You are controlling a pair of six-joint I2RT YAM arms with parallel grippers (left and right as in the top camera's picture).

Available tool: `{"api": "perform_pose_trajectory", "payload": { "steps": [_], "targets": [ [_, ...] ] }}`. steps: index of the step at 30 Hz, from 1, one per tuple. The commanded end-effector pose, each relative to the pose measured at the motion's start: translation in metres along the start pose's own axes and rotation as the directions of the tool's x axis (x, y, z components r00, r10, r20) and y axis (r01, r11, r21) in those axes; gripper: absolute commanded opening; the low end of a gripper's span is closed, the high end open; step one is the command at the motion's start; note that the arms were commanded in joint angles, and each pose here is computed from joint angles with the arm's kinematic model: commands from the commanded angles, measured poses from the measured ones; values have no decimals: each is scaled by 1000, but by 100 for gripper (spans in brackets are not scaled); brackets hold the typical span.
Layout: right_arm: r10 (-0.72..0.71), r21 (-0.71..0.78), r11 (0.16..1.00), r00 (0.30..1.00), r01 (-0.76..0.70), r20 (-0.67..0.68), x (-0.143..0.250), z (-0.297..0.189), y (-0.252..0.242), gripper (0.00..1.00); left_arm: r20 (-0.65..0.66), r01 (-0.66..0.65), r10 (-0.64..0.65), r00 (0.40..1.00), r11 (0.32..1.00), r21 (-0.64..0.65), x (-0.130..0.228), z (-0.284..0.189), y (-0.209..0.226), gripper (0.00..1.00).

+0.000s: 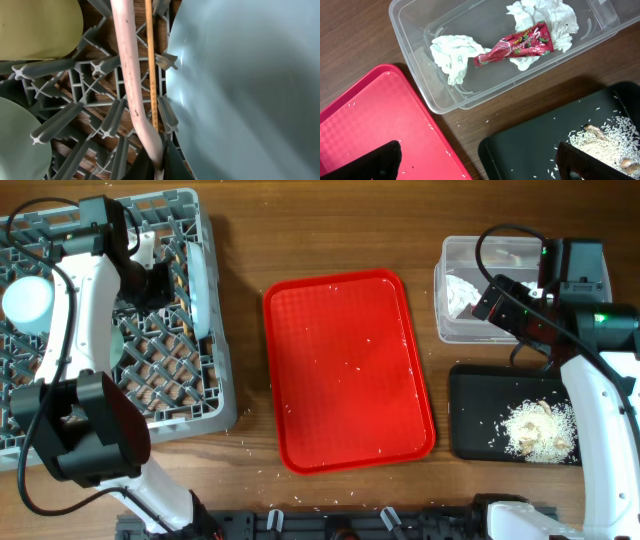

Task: Sort waste into correct bins and load items into the dishwasher rack

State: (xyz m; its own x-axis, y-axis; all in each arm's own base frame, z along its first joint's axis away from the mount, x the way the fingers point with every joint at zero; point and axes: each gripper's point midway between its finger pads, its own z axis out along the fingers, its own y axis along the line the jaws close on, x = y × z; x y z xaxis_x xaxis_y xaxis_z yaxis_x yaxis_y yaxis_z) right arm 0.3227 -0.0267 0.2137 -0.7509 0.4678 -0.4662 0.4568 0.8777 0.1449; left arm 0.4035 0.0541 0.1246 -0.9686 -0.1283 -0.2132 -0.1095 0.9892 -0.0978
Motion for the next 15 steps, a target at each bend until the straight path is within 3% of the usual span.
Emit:
{"api": "perform_pose_trajectory", "payload": {
  "steps": [1, 2, 3, 4, 9, 12, 15],
  "targets": [
    [-8, -7, 1000, 1000, 8, 23, -5, -6, 0, 100, -3, -7, 7, 1000, 1000, -7, 0, 2, 3, 10],
    [-8, -7, 1000, 1000, 8, 24, -5, -6, 0, 100, -3, -7, 7, 1000, 1000, -7, 0, 2, 3, 24],
    [-7, -7, 1000, 1000, 7, 24, -5, -6, 0, 100, -4, -8, 8, 1000, 1000, -7, 0, 2, 3, 55],
    [-8, -7, 1000, 1000, 8, 24, -5, -6, 0, 100, -4, -8, 8, 1000, 1000, -7, 0, 2, 3, 67],
    [-8, -7, 1000, 1000, 8, 24, -5, -6, 0, 100, 4, 60, -60, 998, 998, -7, 3, -8, 2, 92],
    [-7, -7, 1000, 1000, 7, 24, -5, -6, 0, 100, 84, 153, -154, 984, 988, 23, 4, -48, -7, 94],
    [-8, -7, 1000, 1000, 8, 24, -5, -6, 0, 100, 189, 146, -172, 967, 978, 146, 23, -118, -34, 99]
  ]
}}
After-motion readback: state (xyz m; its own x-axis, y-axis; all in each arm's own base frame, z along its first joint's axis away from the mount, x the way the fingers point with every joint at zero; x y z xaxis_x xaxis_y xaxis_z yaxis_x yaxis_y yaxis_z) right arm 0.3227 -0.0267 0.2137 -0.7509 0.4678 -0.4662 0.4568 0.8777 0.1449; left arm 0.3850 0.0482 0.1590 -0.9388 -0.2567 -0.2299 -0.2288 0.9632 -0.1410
